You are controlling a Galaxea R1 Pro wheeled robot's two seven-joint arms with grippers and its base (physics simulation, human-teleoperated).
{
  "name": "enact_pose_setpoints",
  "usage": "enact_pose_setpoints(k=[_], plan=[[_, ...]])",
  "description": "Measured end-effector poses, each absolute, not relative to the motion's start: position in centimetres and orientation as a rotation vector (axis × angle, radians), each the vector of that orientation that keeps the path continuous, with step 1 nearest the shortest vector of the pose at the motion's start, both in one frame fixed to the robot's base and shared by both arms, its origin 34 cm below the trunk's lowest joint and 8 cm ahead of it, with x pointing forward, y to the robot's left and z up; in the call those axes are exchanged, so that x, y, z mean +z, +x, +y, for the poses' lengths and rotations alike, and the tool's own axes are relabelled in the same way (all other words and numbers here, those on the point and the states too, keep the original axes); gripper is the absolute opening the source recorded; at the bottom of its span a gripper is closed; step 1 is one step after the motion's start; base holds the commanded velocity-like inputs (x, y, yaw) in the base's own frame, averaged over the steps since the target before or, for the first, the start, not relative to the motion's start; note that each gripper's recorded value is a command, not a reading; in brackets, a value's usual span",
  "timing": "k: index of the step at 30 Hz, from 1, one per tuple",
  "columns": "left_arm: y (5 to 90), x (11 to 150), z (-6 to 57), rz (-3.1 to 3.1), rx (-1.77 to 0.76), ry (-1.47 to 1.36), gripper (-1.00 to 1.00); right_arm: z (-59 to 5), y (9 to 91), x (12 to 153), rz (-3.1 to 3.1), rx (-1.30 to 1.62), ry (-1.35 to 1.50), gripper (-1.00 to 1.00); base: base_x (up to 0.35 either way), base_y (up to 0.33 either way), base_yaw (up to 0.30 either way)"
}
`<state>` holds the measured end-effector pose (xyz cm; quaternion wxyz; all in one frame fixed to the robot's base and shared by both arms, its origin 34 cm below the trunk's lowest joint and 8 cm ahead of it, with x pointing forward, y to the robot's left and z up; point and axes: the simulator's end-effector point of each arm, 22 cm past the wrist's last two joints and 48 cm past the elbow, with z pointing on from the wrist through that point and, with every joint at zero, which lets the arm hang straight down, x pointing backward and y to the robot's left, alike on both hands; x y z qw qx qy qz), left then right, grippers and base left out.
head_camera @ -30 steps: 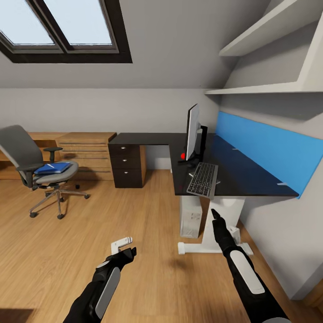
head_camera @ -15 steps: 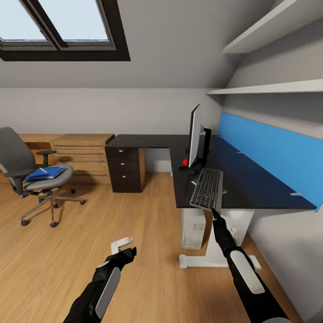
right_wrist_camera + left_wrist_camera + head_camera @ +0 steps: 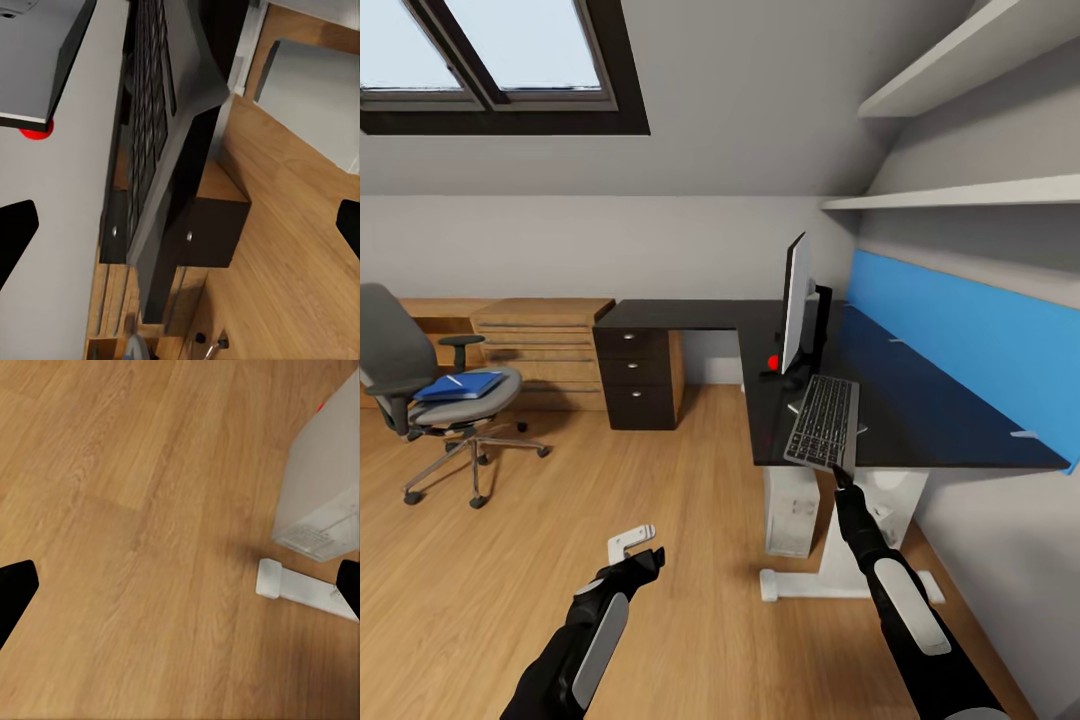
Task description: In the bedroom, organize the workspace by keeping the computer under the desk, ensuring the monitor is on the desk, placing the keyboard on the desk next to the monitor, placing the mouse on the desk next to the keyboard, moving the folder from the swivel chair onto the desk next to the mouse, stacking the notebook on top of the folder with the pen on top of the notebook, and positioning the swivel chair next to the desk.
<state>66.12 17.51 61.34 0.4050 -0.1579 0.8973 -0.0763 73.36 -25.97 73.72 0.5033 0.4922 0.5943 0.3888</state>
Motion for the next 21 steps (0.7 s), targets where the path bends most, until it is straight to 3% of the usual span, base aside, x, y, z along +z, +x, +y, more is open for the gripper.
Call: enact_pose_setpoints(k=[21], plan=[[66.0,60.1,17.6,2.260,-0.192,-0.401,1.00,-25.6,73.2,72.6,1.431,0.952,1.184,1.00,0.000,0.000,0.000]])
